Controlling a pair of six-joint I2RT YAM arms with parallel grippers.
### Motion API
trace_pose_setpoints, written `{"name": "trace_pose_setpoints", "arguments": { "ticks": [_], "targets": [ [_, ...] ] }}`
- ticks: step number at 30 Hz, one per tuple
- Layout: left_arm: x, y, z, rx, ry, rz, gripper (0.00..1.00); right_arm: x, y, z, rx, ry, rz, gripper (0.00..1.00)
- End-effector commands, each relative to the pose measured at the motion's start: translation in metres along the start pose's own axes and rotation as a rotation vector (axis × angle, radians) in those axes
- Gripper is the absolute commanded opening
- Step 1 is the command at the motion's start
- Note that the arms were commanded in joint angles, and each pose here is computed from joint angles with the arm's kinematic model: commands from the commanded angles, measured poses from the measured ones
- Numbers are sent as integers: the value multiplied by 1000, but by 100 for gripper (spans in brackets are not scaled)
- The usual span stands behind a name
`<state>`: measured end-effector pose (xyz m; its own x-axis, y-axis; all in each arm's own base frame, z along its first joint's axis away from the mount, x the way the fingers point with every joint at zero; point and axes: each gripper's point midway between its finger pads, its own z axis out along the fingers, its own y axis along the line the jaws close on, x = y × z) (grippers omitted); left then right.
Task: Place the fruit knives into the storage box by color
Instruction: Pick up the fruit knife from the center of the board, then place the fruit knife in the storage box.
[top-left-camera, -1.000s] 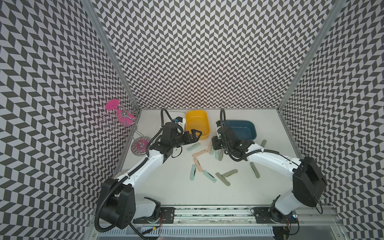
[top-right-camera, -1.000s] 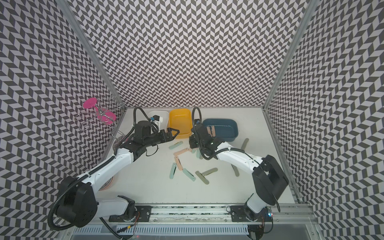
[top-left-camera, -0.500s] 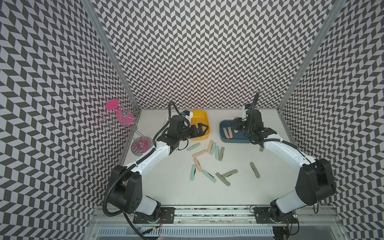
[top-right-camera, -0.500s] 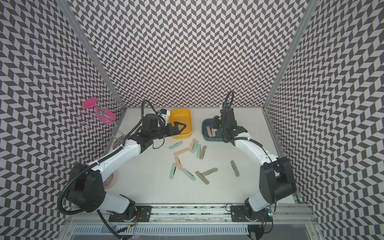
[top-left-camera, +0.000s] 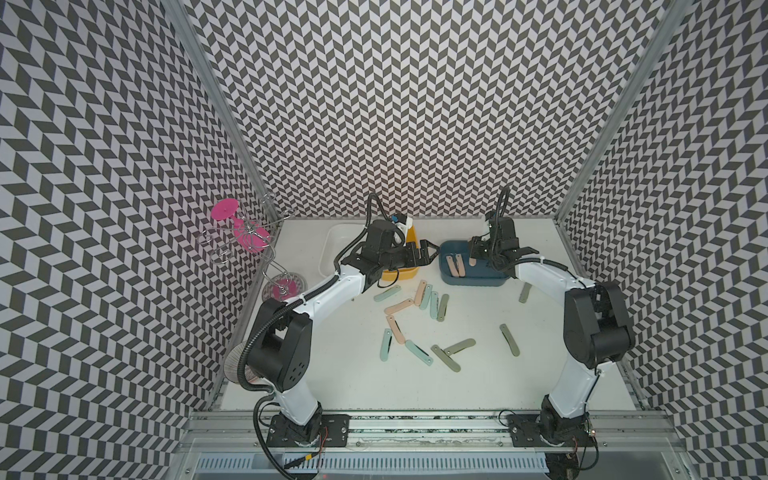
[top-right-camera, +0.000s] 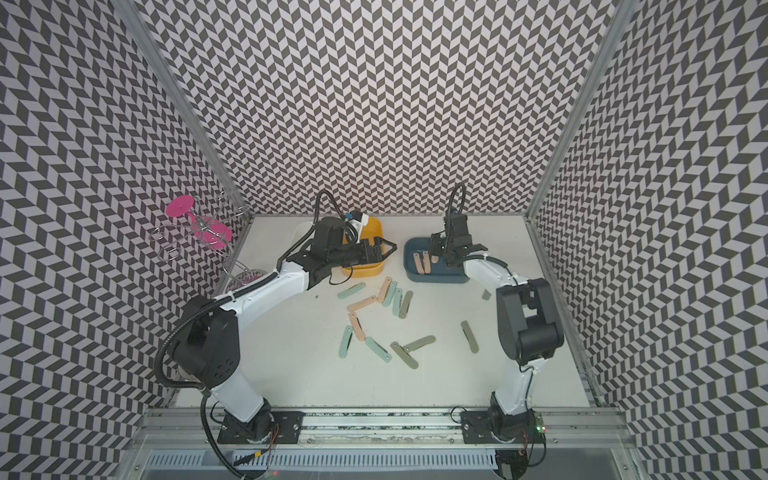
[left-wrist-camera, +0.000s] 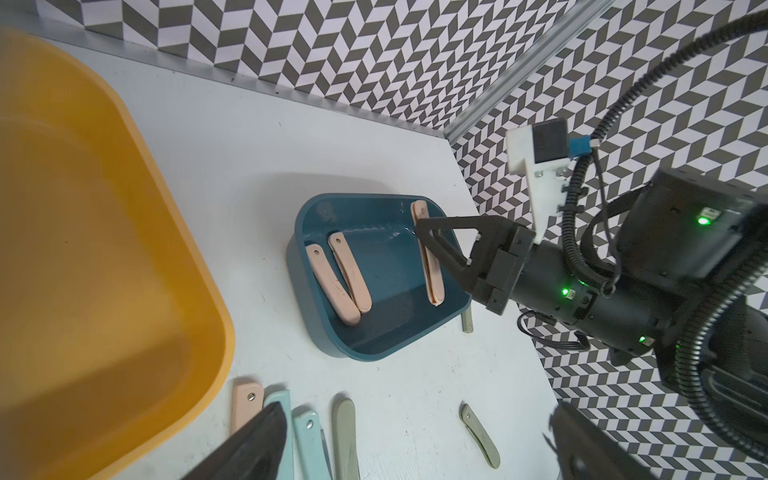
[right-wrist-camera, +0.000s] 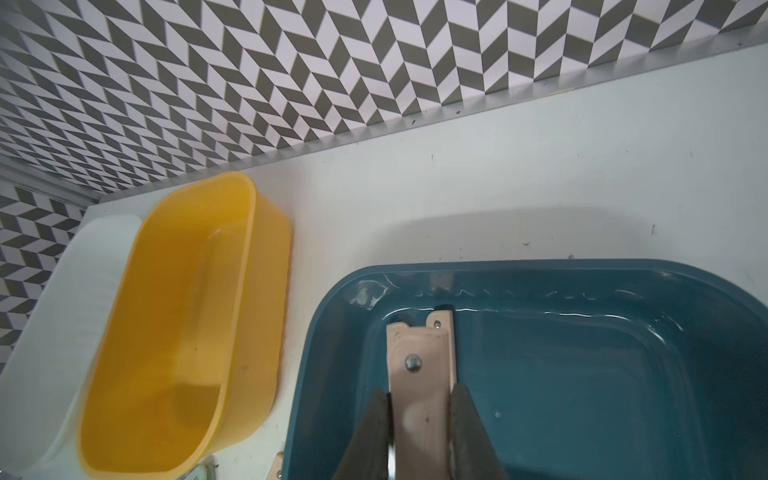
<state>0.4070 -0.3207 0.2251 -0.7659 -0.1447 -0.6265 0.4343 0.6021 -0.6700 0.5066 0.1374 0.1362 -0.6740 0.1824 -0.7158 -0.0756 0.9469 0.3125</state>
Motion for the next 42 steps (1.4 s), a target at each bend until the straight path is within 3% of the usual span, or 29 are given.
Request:
{"name": "trace_pose_setpoints", "arguments": {
  "ticks": [1, 16, 42],
  "targets": [
    [-7, -12, 6, 39, -3, 25, 100, -8, 1, 13, -24, -23, -30, 19],
    [0, -4, 19, 41, 27, 16, 100, 9, -24, 58, 37, 40, -56, 19],
    [3, 1, 21, 32, 31, 4, 100, 38, -41, 86, 51, 99, -12, 23]
  ]
}}
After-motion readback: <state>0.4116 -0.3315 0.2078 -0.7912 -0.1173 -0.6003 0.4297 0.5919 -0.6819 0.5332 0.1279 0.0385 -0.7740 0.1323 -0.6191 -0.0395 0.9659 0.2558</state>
